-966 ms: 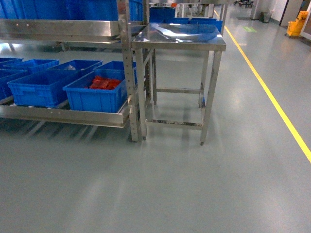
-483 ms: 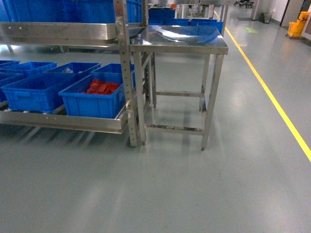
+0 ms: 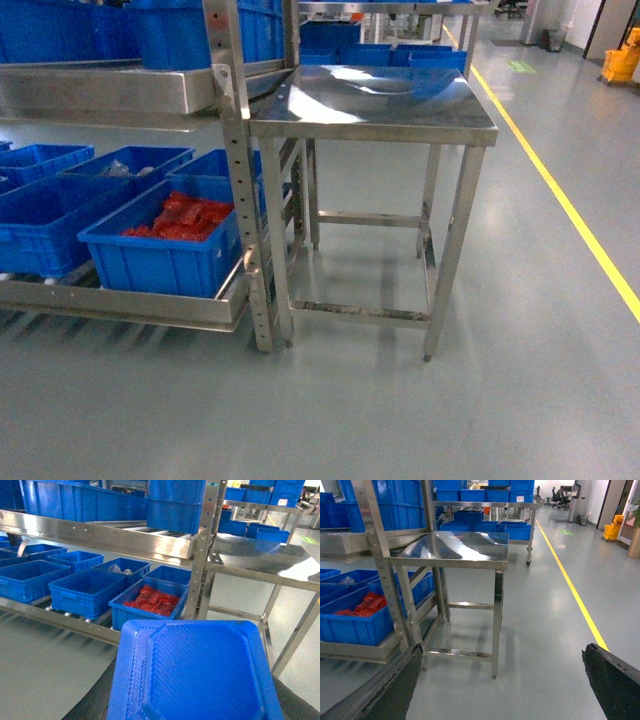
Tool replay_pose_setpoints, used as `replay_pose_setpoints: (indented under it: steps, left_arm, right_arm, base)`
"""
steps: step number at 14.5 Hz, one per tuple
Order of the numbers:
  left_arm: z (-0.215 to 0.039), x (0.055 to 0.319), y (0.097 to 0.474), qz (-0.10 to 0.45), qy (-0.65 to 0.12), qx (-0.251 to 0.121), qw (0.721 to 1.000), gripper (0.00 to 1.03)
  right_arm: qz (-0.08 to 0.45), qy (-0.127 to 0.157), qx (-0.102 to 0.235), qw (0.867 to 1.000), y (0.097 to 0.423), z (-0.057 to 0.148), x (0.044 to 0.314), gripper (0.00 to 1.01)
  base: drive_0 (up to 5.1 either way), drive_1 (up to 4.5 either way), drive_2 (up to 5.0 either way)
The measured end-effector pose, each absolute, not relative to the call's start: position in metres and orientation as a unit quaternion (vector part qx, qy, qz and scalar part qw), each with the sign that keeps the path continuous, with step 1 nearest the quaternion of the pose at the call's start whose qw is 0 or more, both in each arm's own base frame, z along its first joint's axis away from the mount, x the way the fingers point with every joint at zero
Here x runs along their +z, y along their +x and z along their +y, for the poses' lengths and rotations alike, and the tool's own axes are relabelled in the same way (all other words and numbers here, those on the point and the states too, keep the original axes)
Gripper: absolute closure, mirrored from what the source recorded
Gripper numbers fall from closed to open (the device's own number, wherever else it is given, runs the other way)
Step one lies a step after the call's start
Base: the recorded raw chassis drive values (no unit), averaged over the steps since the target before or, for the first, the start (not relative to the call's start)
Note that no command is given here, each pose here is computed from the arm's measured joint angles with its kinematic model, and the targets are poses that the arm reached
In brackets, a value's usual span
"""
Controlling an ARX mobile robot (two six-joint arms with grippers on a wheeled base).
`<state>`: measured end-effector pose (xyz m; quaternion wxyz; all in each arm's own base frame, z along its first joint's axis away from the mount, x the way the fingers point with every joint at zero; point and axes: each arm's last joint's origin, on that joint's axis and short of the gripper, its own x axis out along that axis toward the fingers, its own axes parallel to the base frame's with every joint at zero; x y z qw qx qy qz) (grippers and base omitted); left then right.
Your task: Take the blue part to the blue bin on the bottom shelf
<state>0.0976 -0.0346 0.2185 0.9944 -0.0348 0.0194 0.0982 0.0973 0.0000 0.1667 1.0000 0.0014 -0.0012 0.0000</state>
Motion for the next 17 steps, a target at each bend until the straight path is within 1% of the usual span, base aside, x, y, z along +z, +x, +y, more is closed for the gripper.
replay_pose_setpoints:
  steps: [17]
  left_arm:
    - [-0.0347, 0.2184, 0.0976, 0.02, -0.035, 0.097, 0.994, 0.6]
  right_arm:
    - [-0.001, 0.001, 0.0, 1.0, 0.0973, 0.0, 0.1666, 0.03]
  base:
    - [-0.1, 4.05, -4.2]
